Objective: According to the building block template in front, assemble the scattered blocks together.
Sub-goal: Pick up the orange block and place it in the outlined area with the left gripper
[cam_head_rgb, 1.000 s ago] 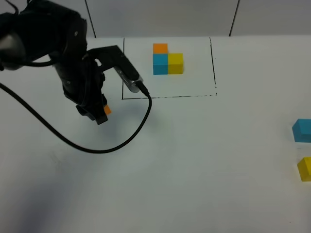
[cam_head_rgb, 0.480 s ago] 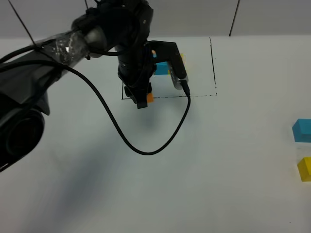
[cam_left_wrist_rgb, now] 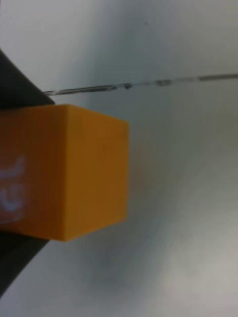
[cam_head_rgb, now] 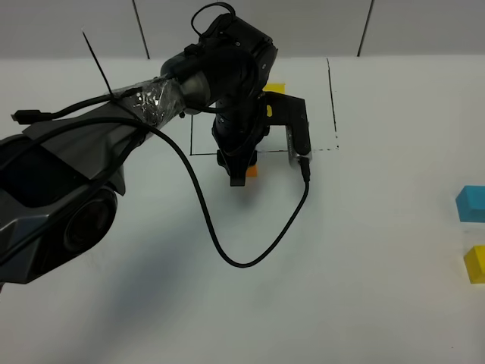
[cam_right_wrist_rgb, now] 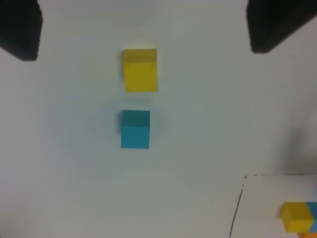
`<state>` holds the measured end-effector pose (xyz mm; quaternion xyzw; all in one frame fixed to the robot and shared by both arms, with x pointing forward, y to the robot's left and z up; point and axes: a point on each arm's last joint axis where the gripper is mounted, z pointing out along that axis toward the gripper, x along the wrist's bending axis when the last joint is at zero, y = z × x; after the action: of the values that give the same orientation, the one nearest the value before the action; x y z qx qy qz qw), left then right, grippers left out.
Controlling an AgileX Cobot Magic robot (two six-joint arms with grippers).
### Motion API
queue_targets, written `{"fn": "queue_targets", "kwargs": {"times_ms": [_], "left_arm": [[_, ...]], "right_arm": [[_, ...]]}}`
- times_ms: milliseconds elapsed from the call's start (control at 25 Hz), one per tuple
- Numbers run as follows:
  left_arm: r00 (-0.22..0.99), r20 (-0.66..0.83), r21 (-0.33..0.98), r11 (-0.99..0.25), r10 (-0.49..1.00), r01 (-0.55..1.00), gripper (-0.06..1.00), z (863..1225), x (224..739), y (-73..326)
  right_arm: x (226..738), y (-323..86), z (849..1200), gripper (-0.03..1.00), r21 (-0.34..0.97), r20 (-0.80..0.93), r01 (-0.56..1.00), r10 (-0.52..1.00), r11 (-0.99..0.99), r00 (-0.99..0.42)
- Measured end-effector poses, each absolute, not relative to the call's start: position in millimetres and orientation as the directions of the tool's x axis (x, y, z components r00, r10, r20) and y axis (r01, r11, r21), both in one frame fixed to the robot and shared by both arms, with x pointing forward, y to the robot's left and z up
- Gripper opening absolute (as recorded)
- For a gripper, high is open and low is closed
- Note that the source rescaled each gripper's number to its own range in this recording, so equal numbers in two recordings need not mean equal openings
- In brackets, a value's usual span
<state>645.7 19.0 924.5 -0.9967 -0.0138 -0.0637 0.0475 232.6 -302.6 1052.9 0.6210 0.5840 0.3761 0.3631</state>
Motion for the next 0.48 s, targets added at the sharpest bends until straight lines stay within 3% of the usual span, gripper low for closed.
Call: {"fn": "queue_targets", "kwargs": {"times_ms": [480], "left_arm": [[0.994, 0.11, -0.088, -0.996, 0.005, 0.015, 0.0, 919.8, 645.1, 17.8]], "right_arm": [[232.6, -302.6, 1052.9, 0.7, 0.89, 0.043, 0.452, 0.998, -0.054, 0.035]]}}
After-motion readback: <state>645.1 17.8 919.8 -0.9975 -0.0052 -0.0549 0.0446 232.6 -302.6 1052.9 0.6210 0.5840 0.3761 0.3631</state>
